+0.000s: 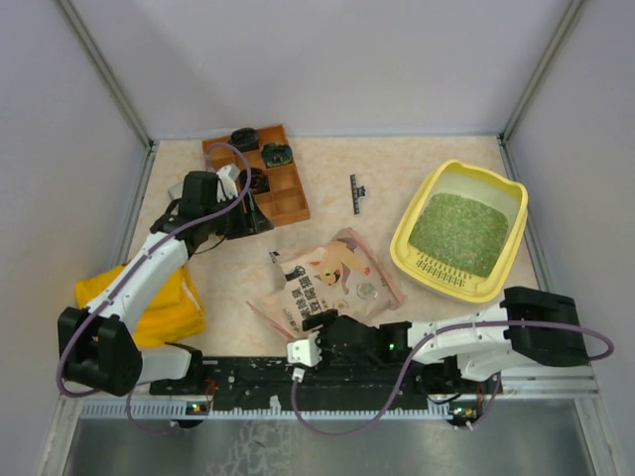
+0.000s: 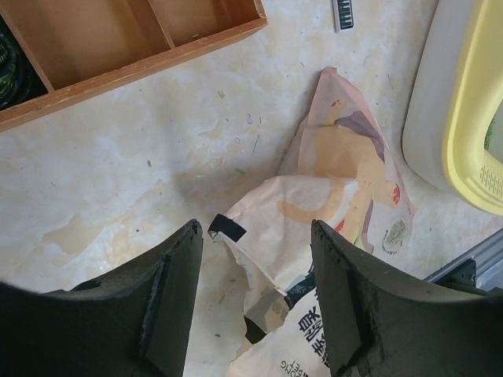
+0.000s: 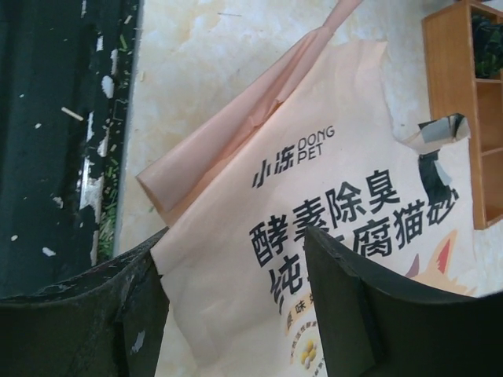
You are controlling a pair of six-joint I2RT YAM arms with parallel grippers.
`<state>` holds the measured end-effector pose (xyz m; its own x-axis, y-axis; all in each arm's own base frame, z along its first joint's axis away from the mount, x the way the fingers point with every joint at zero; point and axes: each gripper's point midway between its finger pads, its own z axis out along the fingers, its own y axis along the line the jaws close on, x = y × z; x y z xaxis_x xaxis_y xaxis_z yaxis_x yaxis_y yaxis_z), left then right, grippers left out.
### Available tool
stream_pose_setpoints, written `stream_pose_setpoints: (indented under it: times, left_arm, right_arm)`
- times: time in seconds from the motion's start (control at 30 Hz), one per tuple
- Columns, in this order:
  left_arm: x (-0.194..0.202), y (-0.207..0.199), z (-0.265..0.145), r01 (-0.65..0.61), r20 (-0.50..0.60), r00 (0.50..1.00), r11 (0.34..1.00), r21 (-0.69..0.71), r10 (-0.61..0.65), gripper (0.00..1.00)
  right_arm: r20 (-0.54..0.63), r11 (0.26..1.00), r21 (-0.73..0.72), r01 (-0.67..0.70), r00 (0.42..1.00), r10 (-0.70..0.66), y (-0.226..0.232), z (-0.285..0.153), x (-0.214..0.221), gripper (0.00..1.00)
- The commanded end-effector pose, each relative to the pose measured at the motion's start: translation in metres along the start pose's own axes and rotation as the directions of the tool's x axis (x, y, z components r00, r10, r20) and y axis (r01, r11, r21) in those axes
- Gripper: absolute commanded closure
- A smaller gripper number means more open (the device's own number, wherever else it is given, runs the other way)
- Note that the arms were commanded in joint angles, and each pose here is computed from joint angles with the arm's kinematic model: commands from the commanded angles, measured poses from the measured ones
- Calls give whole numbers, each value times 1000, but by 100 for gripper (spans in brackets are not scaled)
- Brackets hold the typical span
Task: Fill the litter box with clean litter
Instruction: Close the cat litter bag at the center of the board.
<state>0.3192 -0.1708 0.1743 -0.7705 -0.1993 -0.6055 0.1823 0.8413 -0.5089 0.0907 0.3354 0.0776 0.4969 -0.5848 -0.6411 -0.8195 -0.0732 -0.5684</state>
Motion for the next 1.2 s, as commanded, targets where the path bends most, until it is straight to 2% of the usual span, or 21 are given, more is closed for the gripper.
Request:
stream_pose_setpoints:
  times: [0.0, 0.07, 0.2, 0.27, 0.33, 0.4, 0.47, 0.53, 0.6, 0.7, 0.8, 0.9, 1.07, 1.1, 1.17]
  left_arm:
    - [0, -3, -4, -49, -4, 999, 998, 37, 49, 37]
    - [-2, -1, -3, -68, 1, 998, 997, 28, 68, 37]
    - [-11, 7, -5, -104, 26, 994, 994, -26, 105, 38]
    - [-15, 10, -7, -102, 36, 994, 993, -56, 105, 39]
    - [-21, 7, -10, -125, 50, 991, 991, -49, 127, 39]
    - [-22, -8, -14, -231, 64, 971, 972, 44, 228, 39]
    - [-26, -20, -17, -326, 131, 941, 939, 108, 312, 38]
    - [-28, -38, -24, -463, 216, 880, 865, 192, 423, 39]
    - [-33, -50, -30, -584, 328, 798, 785, 209, 506, 39]
    - [-37, -64, -37, -700, 481, 682, 682, 211, 551, 36]
    - [-24, -75, -36, -827, 587, 536, 518, 219, 607, 35]
    - [-13, -79, -31, -902, 641, 419, 375, 213, 643, 33]
    - [7, -101, -22, -943, 692, 309, 115, 313, 653, 31]
    - [7, -104, -16, -954, 694, 259, 63, 294, 672, 31]
    - [6, -109, -1, -957, 676, 218, 17, 290, 704, 31]
  right_arm:
    - [117, 987, 162, -5, 993, -14, -40, 0, -43, 42]
    - [114, 975, 220, -33, 993, 8, -51, -7, -42, 57]
    - [129, 923, 358, -141, 986, 101, -76, -32, -34, 97]
    - [143, 885, 414, -215, 975, 170, -84, -48, -25, 100]
    - [173, 816, 494, -301, 954, 247, -98, -69, -16, 100]
    - [189, 733, 563, -381, 923, 334, -108, -88, -2, 100]
    - [218, 646, 619, -447, 888, 405, -116, -107, 10, 100]
    - [265, 551, 655, -517, 840, 473, -121, -125, 21, 100]
    - [340, 446, 672, -592, 781, 525, -126, -142, 30, 100]
    - [454, 290, 672, -681, 688, 565, -133, -165, 44, 100]
    - [501, 177, 686, -706, 634, 589, -137, -187, 63, 100]
    - [499, 117, 716, -688, 622, 603, -134, -203, 79, 100]
    - [549, 56, 690, -721, 573, 608, -133, -217, 87, 100]
    - [562, 50, 680, -731, 564, 605, -133, -218, 86, 100]
    - [573, 29, 679, -734, 555, 603, -133, -221, 89, 100]
